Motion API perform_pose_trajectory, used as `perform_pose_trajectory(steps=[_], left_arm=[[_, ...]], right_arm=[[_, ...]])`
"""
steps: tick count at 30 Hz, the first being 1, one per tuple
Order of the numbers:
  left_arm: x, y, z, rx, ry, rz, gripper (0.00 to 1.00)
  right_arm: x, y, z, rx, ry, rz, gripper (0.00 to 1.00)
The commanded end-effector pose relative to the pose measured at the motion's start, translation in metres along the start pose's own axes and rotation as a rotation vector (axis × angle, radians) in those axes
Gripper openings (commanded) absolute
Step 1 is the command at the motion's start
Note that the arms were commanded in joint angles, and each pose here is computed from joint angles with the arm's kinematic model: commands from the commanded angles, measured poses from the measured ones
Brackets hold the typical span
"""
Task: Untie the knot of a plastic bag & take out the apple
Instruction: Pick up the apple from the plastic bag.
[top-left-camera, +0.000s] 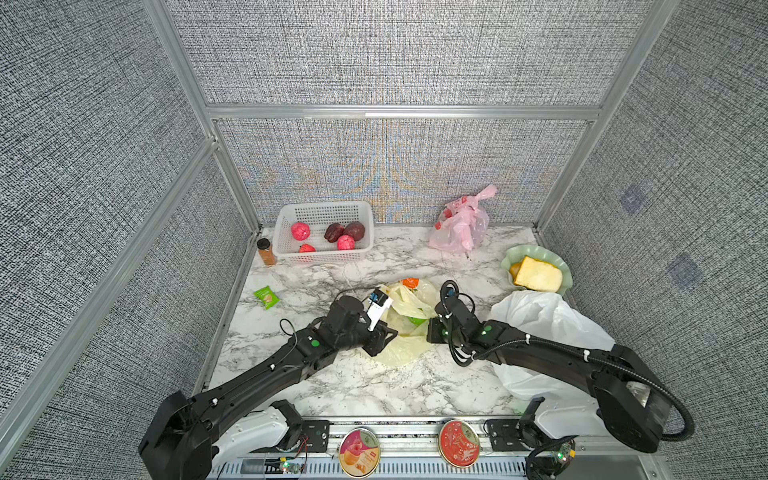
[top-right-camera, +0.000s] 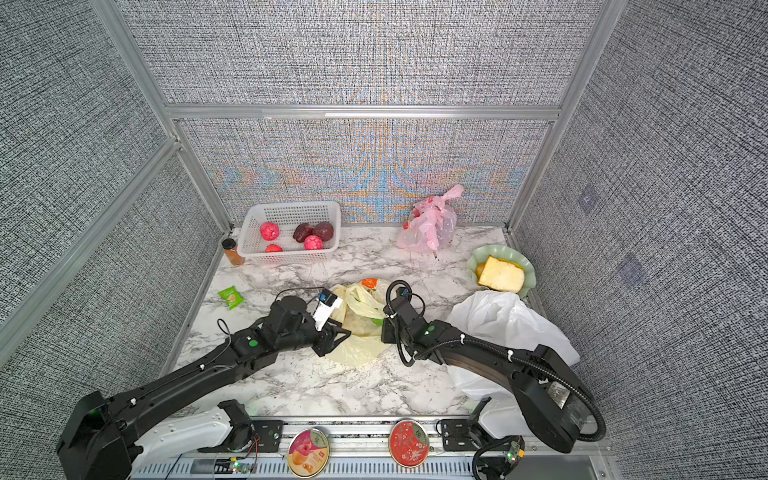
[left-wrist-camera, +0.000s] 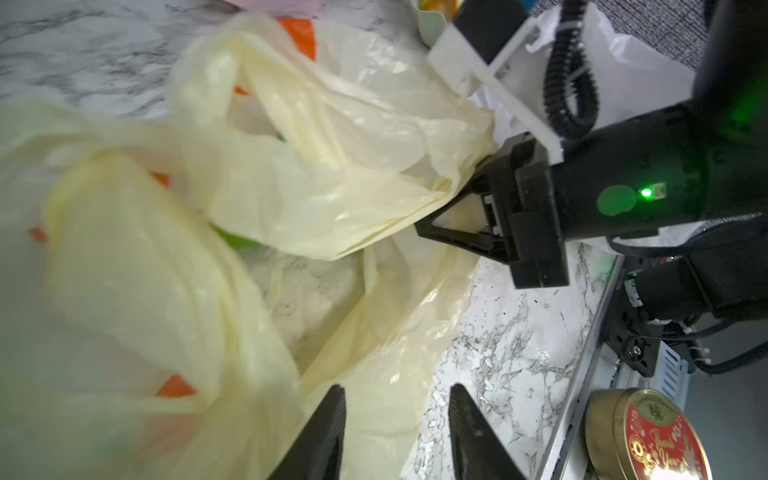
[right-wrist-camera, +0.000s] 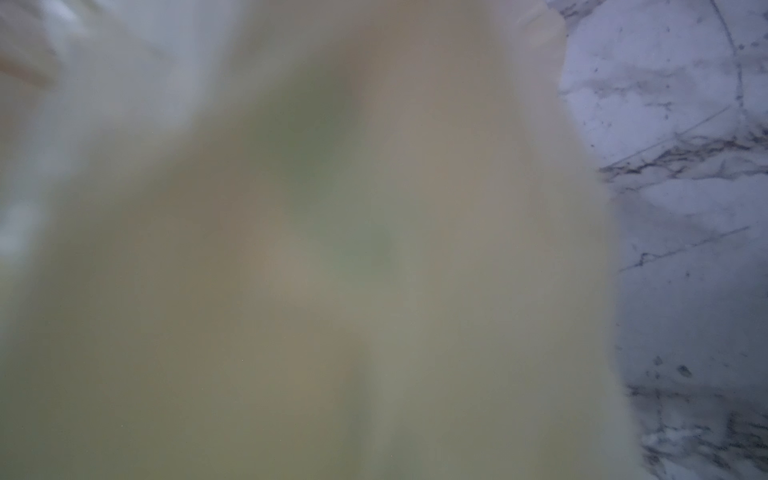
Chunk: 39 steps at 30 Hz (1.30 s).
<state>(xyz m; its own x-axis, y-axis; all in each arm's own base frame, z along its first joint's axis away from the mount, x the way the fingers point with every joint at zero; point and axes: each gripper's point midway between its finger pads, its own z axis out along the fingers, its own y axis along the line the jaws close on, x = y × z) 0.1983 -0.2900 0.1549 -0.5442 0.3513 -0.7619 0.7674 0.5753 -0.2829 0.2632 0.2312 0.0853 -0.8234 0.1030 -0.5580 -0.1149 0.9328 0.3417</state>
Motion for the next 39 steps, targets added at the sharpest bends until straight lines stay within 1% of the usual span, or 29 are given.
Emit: perform_pose_trajectory(steps=[1,5,7,9,12,14,18,23,29,36,39], left_arm=[[-0.023,0.009,0.017,-0.127,-0.029,0.054,0.43],[-0.027,0.015,0.049,-0.188,0.058,0.094,0.45],[-0.024,0.025,0.068,-0.230,0.105,0.103,0.50],[-0.026,0.034,0.079,-0.279,0.134,0.108,0.54],[-0.029,0.055,0.089,-0.410,0.177,0.047,0.61],[-0.029,0.062,0.099,-0.446,0.217,0.078,0.66],[-0.030,0.064,0.117,-0.439,0.245,0.107,0.67],[-0.023,0.064,0.133,-0.419,0.269,0.095,0.67],[-0.029,0.053,0.136,-0.353,0.215,0.090,0.67],[-0.031,0.049,0.145,-0.320,0.198,0.113,0.67],[-0.027,0.050,0.153,-0.311,0.206,0.111,0.67]], right_arm=[[-0.002,0.003,-0.002,-0.033,-0.010,0.056,0.00],[0.000,0.003,-0.005,-0.076,-0.013,0.098,0.00],[0.002,0.003,-0.006,-0.124,-0.014,0.133,0.00],[0.003,-0.001,-0.008,-0.161,-0.017,0.175,0.00],[0.002,-0.004,-0.013,-0.204,-0.030,0.209,0.00],[0.001,-0.004,-0.016,-0.215,-0.032,0.205,0.00],[0.004,-0.003,-0.015,-0.231,-0.016,0.195,0.00],[0.008,-0.002,-0.009,-0.256,0.009,0.208,0.00],[0.013,-0.002,-0.002,-0.265,0.032,0.219,0.00],[0.015,0.000,0.005,-0.278,0.056,0.224,0.00],[0.014,0.000,0.006,-0.280,0.061,0.229,0.00]])
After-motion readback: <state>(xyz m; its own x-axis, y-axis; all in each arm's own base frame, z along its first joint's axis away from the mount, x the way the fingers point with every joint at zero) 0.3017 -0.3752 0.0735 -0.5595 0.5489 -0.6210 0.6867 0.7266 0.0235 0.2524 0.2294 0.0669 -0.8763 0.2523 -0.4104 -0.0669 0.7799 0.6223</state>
